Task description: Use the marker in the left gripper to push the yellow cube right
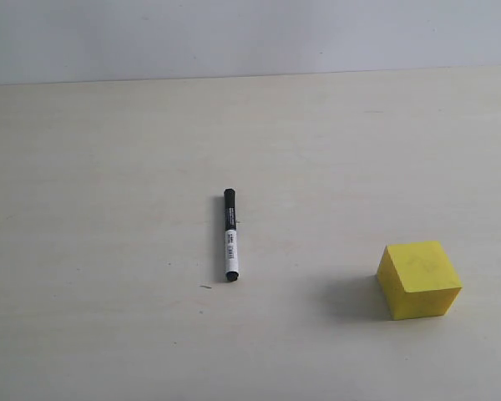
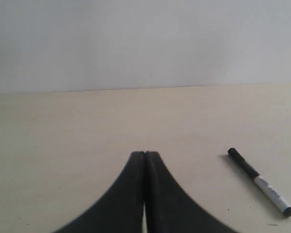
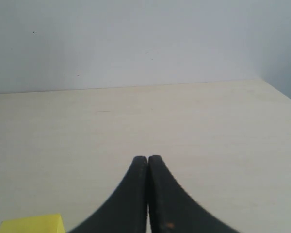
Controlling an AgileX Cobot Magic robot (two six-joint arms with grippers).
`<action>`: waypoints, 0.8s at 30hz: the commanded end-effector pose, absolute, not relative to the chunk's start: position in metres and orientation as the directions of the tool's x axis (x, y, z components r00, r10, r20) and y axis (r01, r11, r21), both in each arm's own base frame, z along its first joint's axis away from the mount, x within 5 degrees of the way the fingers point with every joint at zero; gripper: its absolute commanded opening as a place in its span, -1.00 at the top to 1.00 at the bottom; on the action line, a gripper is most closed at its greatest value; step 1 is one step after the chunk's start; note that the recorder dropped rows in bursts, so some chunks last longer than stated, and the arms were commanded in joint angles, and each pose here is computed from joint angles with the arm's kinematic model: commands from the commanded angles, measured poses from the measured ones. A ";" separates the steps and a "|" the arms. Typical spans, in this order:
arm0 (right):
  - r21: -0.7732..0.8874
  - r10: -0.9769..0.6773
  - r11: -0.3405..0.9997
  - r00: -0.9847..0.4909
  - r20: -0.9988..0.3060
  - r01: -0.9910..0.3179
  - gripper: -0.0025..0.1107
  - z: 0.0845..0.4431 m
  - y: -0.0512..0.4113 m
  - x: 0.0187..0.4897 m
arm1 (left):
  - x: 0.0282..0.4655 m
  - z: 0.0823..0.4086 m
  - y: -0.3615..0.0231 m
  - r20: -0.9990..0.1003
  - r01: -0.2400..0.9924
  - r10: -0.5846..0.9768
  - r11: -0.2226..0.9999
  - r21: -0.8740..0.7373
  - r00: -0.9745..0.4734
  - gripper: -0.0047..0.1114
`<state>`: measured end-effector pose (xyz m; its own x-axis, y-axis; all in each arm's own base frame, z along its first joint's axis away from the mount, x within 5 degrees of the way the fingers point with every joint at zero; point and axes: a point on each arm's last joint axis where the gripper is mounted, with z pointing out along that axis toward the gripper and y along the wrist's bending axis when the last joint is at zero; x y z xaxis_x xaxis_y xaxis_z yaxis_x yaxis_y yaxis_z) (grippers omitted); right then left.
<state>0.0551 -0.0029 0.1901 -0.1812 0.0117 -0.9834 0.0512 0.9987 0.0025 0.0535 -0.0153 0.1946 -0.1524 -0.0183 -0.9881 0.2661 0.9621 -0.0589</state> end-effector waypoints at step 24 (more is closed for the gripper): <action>0.000 0.010 0.998 -0.176 -0.984 0.056 0.96 0.189 -0.003 0.055 | 0.051 0.181 -0.014 -0.963 0.255 0.013 0.965 -0.059 -0.270 0.92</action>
